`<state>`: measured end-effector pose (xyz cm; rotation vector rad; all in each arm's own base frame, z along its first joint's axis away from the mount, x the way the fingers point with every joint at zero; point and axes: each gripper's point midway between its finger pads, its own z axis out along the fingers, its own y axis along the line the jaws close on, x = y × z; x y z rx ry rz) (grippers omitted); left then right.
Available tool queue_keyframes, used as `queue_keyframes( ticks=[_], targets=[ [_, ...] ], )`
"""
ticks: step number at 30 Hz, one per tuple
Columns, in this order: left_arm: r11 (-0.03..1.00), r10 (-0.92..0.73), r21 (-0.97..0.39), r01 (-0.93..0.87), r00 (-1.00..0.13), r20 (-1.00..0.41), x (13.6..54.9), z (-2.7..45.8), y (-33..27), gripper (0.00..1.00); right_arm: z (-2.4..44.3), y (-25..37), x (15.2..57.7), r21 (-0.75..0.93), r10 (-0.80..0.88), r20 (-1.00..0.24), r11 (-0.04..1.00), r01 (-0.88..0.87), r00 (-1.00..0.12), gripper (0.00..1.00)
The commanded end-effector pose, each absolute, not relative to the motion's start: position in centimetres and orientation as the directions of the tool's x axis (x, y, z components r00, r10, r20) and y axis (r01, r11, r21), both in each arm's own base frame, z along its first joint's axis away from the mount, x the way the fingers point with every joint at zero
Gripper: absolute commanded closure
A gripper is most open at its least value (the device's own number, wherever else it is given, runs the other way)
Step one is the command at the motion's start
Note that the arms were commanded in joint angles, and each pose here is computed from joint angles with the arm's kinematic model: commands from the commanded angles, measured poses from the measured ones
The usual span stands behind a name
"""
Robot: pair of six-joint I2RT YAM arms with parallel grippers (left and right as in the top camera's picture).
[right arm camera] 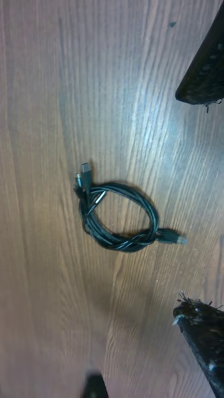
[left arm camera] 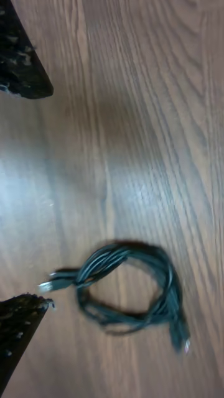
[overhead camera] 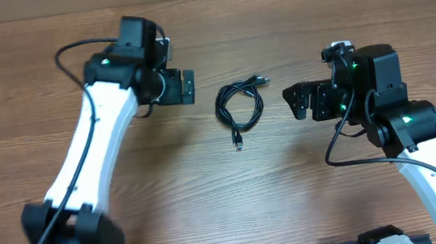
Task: Untangle cables
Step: 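Lower the left gripper onto the cable coil and close on it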
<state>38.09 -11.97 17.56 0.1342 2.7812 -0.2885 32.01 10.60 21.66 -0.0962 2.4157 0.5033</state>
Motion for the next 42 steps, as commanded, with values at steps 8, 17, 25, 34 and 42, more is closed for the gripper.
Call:
queue_keyframes(
  ticks=[8,17,25,34,42],
  targets=[
    [0.93,-0.327,-0.237,-0.28,-0.926,-0.188,41.5,10.4,-13.1,0.0,22.6,10.1,32.0,0.295,0.046,-0.639,0.936,-0.19,-0.768,0.0],
    [0.868,-0.345,-0.391,-0.306,-0.938,-0.033,42.4,6.1,-17.3,0.0,22.3,10.0,31.7,0.295,0.044,-0.628,0.937,-0.186,-0.777,0.0],
    [0.885,-0.305,-0.372,-0.279,-0.952,-0.012,42.1,3.1,-19.2,0.0,22.3,10.0,31.7,0.295,0.044,-0.627,0.937,-0.185,-0.778,0.0],
    [0.917,-0.297,-0.284,-0.281,-0.955,-0.017,41.6,0.9,-18.7,0.55,22.0,9.7,31.6,0.282,0.044,-0.621,0.944,-0.171,-0.783,0.0],
    [0.928,-0.299,-0.238,-0.288,-0.954,-0.014,40.9,0.0,-18.0,0.43,22.0,9.7,31.6,0.282,0.044,-0.619,0.944,-0.17,-0.784,0.0]
  ],
)
